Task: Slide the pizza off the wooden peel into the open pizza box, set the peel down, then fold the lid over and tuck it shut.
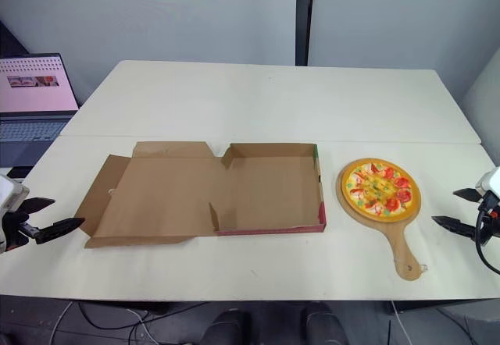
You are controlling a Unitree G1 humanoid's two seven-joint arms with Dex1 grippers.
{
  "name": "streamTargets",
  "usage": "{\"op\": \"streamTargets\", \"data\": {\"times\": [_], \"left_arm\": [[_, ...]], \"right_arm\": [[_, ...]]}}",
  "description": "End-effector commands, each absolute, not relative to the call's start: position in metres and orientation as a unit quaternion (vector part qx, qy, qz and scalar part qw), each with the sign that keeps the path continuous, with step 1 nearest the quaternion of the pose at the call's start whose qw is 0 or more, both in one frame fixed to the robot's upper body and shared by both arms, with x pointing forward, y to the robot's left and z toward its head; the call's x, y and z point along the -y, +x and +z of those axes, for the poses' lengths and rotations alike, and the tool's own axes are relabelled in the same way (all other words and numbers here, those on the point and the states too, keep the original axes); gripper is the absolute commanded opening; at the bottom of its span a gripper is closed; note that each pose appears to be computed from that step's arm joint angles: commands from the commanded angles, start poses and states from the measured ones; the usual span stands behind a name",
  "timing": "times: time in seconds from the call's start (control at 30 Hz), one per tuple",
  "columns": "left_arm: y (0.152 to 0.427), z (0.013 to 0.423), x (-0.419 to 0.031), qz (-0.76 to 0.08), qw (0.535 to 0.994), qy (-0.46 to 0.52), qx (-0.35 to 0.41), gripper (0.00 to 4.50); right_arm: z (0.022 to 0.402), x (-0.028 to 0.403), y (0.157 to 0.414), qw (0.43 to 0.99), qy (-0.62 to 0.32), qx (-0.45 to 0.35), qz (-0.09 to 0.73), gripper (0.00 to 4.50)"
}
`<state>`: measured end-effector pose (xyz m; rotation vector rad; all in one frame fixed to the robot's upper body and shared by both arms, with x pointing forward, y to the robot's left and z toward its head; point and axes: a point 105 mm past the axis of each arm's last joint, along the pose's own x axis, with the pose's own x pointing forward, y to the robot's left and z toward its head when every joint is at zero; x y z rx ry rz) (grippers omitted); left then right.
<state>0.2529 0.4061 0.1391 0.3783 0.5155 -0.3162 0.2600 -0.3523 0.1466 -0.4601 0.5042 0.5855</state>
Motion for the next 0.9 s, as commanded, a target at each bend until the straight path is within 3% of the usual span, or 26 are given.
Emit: {"op": "streamTargets", "data": {"times": [0.03, 0.4, 0.7, 0.9], "left_arm": [[0.253, 0.151, -0.407, -0.16, 0.937, 0.196, -0.24, 4.45], [0.255, 0.16, -0.398, -0.2, 0.944, 0.158, -0.208, 4.45], [0.25, 0.159, -0.4, -0.213, 0.936, 0.167, -0.227, 4.45], [0.266, 0.175, -0.344, -0.309, 0.914, 0.191, -0.183, 4.45]], "right_arm": [[0.162, 0.353, 0.262, 0.901, -0.248, -0.222, 0.278, 4.5], [0.163, 0.363, 0.264, 0.91, -0.252, -0.219, 0.247, 4.5], [0.164, 0.365, 0.262, 0.914, -0.244, -0.216, 0.242, 4.5], [0.171, 0.369, 0.26, 0.923, -0.238, -0.198, 0.228, 4.5]]}}
